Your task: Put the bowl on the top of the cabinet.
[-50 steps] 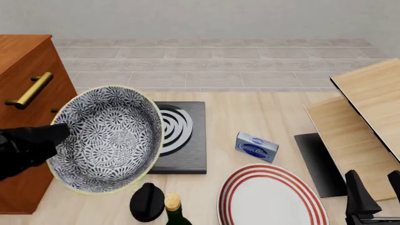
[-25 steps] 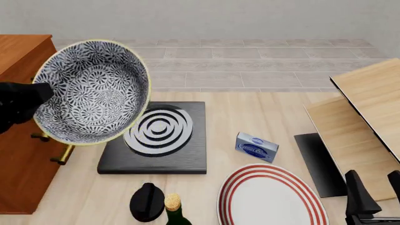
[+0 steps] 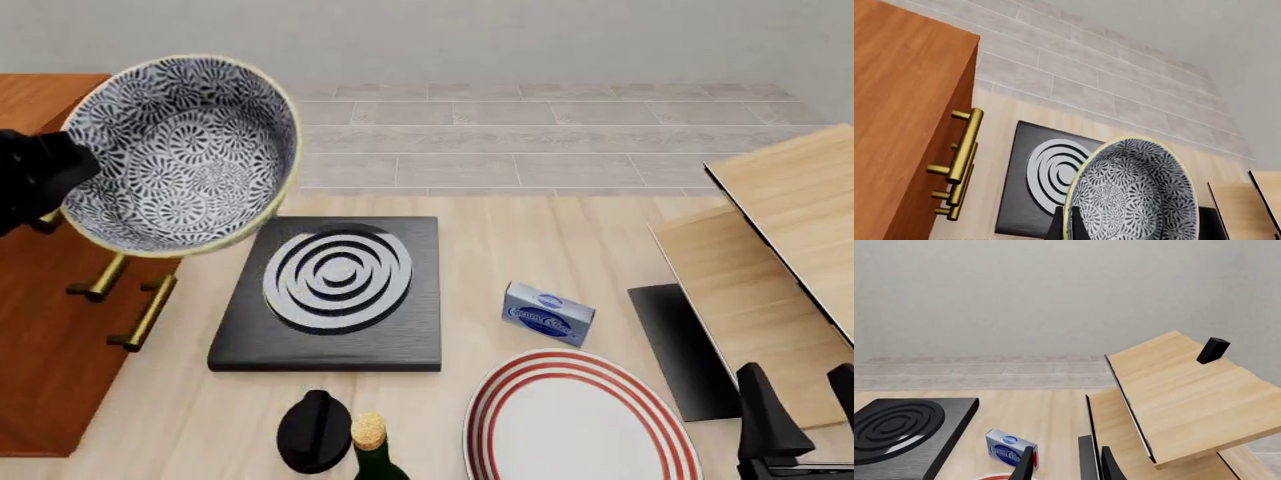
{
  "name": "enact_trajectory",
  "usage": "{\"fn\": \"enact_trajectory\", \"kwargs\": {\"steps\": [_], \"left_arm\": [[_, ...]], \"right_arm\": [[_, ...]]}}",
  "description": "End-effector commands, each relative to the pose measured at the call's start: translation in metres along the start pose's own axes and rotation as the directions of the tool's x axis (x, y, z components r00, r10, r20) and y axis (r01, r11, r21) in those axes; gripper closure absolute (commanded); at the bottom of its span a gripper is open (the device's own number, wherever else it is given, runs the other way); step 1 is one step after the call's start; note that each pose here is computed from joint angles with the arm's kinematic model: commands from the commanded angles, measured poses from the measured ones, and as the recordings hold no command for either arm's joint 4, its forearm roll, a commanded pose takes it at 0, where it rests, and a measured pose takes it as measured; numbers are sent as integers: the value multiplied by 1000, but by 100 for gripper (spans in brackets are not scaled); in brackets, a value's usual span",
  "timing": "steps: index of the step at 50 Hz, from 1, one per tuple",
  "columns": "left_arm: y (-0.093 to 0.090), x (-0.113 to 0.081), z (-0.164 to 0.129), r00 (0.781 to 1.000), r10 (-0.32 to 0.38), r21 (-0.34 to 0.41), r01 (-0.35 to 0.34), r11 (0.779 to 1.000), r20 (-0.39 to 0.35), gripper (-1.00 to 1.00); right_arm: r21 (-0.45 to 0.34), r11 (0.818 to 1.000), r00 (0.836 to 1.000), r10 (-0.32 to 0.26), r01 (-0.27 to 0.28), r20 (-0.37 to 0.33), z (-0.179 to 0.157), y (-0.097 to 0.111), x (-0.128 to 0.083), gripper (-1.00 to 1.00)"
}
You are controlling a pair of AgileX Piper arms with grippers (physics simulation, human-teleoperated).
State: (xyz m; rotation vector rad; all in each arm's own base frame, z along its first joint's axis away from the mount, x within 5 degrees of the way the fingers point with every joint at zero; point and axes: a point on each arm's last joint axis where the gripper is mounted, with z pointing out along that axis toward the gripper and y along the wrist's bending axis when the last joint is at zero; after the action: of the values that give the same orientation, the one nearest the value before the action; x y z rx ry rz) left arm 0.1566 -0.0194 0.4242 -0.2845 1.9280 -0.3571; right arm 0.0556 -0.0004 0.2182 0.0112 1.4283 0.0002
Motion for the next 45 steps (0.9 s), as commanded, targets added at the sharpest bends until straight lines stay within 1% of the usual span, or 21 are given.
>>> {"fn": "enact_trajectory", "kwargs": {"steps": [1, 4, 6, 7, 12, 13, 15, 16, 19, 23, 24, 25, 27, 29, 31, 37, 42, 45], "left_arm": [[-5, -11, -1, 999, -41, -1, 41, 999, -7, 100], [-4, -13, 0, 999, -47, -12, 46, 999, -13, 100], [-8, -14, 0, 999, -50, 2, 50, 999, -23, 100], [-8, -16, -1, 999, -49, -2, 49, 999, -22, 100], [-11, -18, -3, 996, -87, 1, 87, 996, -32, 100], [-9, -19, -3, 994, -101, -10, 101, 995, -31, 100], [-10, -19, -2, 994, -101, -8, 100, 995, -35, 100], [-11, -19, 1, 993, -109, -14, 108, 994, -48, 100], [-10, -21, 1, 992, -118, -20, 117, 993, -50, 100], [-9, -22, 5, 988, -140, -45, 137, 989, -68, 100], [-10, -26, 5, 985, -154, -54, 150, 987, -77, 100], [-9, -30, 3, 986, -156, -67, 151, 986, -68, 100], [-6, -24, 10, 982, -167, -79, 161, 984, -86, 100], [-4, -30, 7, 978, -195, -102, 187, 977, -76, 100], [-2, -31, 10, 976, -198, -121, 187, 975, -88, 100], [-3, -33, 16, 977, -186, -126, 173, 977, -104, 100], [-6, -38, 22, 980, -148, -133, 131, 982, -133, 100], [-6, -42, 24, 981, -141, -140, 122, 983, -136, 100]], "right_arm": [[0, 1000, 1000, 0, 0, 0, 0, 0, 0, -100], [0, 1000, 1000, 0, 0, 0, 0, 0, 0, -100], [0, 1000, 1000, 0, 0, 0, 0, 0, 0, -100], [0, 1000, 1000, 0, 0, 0, 0, 0, 0, -100], [0, 1000, 1000, 0, 0, 0, 0, 0, 0, -100], [0, 1000, 1000, 0, 0, 0, 0, 0, 0, -100], [0, 1000, 1000, 0, 0, 0, 0, 0, 0, -100], [0, 1000, 1000, 0, 0, 0, 0, 0, 0, -100], [0, 1000, 1000, 0, 0, 0, 0, 0, 0, -100], [0, 1000, 1000, 0, 0, 0, 0, 0, 0, -100], [0, 1000, 1000, 0, 0, 0, 0, 0, 0, -100], [0, 1000, 1000, 0, 0, 0, 0, 0, 0, -100], [0, 1000, 1000, 0, 0, 0, 0, 0, 0, -100], [0, 1000, 1000, 0, 0, 0, 0, 0, 0, -100], [0, 1000, 1000, 0, 0, 0, 0, 0, 0, -100], [0, 1000, 1000, 0, 0, 0, 0, 0, 0, -100], [0, 1000, 1000, 0, 0, 0, 0, 0, 0, -100], [0, 1000, 1000, 0, 0, 0, 0, 0, 0, -100]]}}
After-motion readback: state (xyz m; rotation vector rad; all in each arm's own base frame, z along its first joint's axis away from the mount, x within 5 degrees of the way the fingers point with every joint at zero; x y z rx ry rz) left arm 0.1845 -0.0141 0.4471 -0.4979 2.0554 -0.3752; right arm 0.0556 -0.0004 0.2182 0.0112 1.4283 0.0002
